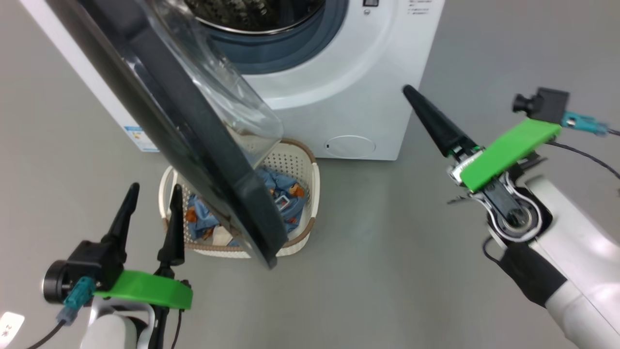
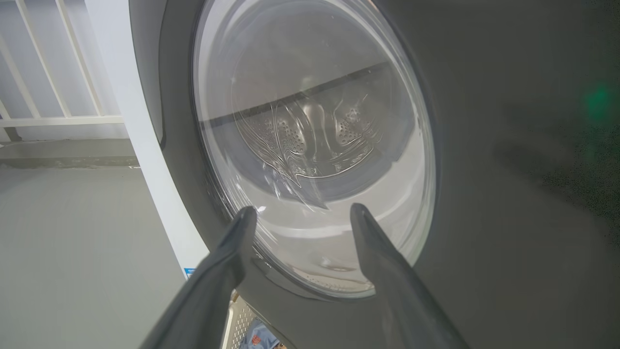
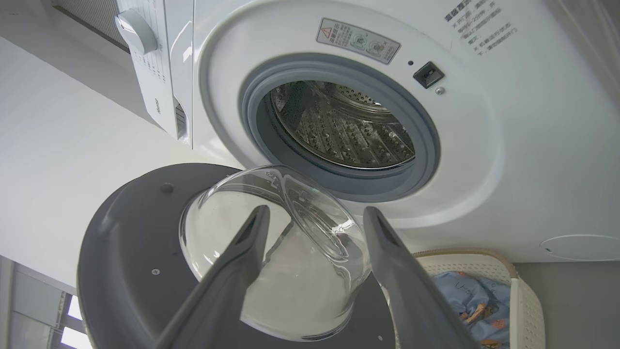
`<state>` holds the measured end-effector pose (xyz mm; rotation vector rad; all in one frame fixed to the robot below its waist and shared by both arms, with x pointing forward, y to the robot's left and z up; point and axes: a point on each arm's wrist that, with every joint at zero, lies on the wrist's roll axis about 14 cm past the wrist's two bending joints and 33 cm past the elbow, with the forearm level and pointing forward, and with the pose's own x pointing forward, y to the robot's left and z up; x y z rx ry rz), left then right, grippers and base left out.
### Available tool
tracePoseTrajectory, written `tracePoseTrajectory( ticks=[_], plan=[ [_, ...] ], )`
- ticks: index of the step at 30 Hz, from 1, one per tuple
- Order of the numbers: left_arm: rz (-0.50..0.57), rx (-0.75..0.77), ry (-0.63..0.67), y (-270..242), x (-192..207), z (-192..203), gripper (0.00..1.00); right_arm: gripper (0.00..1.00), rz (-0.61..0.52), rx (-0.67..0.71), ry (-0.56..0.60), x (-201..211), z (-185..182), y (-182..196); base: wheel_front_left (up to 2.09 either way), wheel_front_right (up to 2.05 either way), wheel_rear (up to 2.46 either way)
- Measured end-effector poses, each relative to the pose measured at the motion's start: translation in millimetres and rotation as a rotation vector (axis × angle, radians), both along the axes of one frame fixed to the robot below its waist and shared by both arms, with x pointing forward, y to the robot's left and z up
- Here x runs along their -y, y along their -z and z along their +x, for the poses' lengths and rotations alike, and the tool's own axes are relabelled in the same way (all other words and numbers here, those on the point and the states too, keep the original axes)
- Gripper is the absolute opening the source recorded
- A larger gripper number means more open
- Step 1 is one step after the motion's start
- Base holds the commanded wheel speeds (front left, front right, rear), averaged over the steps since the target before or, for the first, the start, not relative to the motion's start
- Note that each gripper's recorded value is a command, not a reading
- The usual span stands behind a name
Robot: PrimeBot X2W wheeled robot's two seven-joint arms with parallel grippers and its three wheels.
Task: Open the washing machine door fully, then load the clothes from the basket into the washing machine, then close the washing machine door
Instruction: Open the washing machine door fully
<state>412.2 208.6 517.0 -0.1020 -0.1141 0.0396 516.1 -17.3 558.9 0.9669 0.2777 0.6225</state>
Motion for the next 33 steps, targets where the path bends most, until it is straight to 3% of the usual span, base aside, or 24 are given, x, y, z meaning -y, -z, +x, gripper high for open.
tracePoseTrajectory(
  ticks=[7,19,33],
  plan=[
    [0.004,0.006,0.003,-2.0,0.6,-7.3,1.0,1.0,-0.112,0.12,0.16,47.7,-18.7,5.7,0.0,0.0,0.0],
    [0.014,0.012,0.034,-2.7,9.8,-18.9,1.0,1.0,-0.48,0.318,0.362,126.6,-58.4,17.9,0.0,0.0,0.0],
    [0.011,0.038,0.088,-10.2,30.8,-25.2,1.0,1.0,-0.654,0.337,0.613,182.7,-130.1,22.6,0.0,0.0,0.0]
  ],
)
